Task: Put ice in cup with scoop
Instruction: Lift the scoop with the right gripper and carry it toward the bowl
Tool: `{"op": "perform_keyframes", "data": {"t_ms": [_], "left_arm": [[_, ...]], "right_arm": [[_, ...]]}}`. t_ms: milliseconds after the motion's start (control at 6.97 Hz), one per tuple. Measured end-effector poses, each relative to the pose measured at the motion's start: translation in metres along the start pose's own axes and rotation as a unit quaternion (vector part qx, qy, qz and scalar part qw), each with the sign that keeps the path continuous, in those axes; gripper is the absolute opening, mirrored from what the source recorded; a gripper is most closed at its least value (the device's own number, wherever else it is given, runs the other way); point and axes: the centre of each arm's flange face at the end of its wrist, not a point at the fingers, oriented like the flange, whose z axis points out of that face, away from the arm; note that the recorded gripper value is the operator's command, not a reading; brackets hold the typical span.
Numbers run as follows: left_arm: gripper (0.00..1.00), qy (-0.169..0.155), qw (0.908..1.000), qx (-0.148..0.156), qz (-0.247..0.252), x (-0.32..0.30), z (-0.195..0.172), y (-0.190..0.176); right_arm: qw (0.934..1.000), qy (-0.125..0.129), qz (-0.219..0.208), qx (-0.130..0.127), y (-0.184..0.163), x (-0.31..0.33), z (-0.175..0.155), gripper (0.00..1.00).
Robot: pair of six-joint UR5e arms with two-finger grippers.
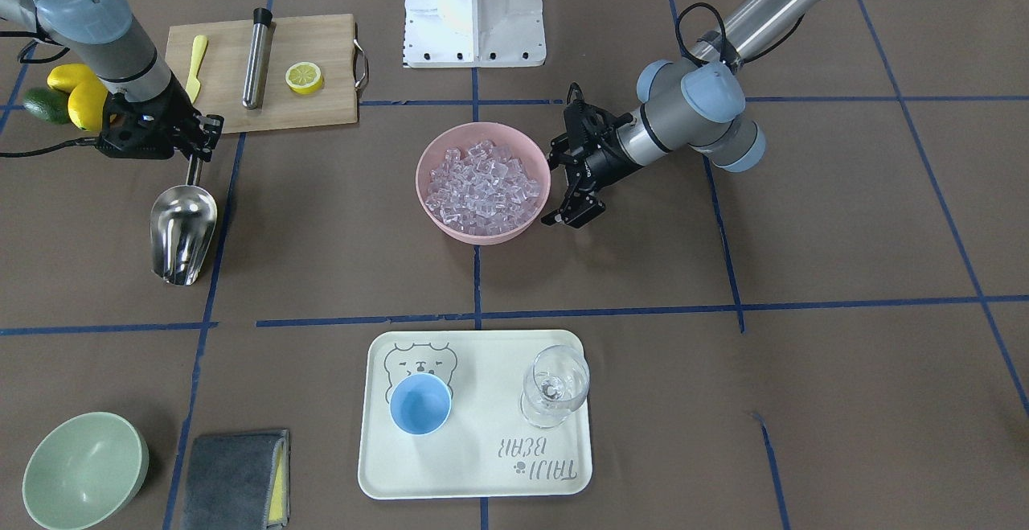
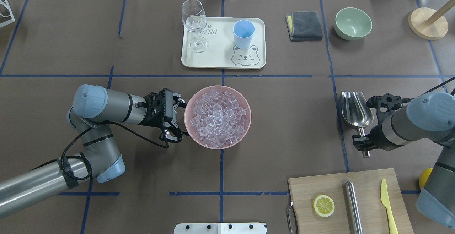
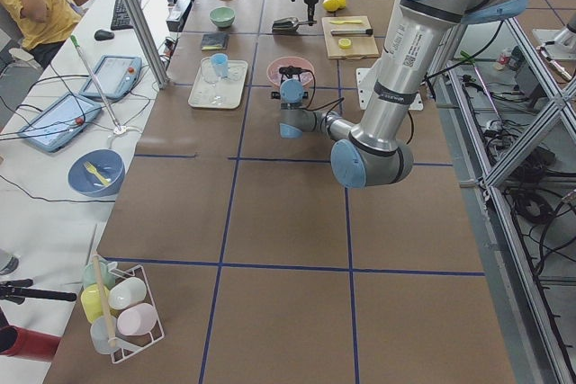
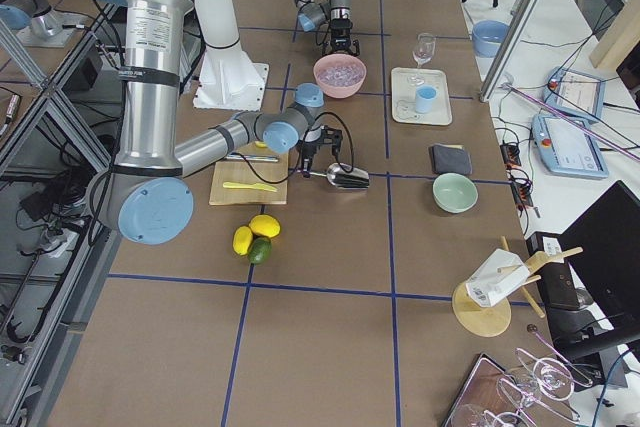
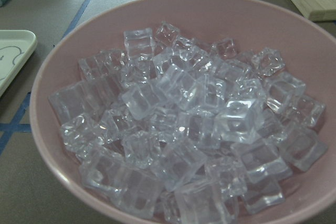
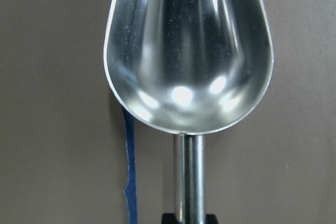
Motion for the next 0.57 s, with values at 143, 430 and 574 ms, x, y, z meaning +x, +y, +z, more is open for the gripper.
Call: {"op": "perform_keyframes", "data": {"t_ms": [143,430,574], "left_arm": [[1.0,0.0,1.0,0.0,0.0,0.0,0.0,0.0],[1.0,-0.001,1.0,0.0,0.0,0.0,0.0,0.0],[1.0,-0.001,1.0,0.0,0.0,0.0,0.0,0.0]], "right_arm": [[1.0,-0.003,-0.004,0.002,0.0,-0.003,-0.003,0.0],[0.9997,-0.011,-0.02,0.012,0.002,-0.013,-0.013,0.0],[0.9977,-0.008,-0.062,0.027,0.002,-0.018,-0.015,0.0]]}}
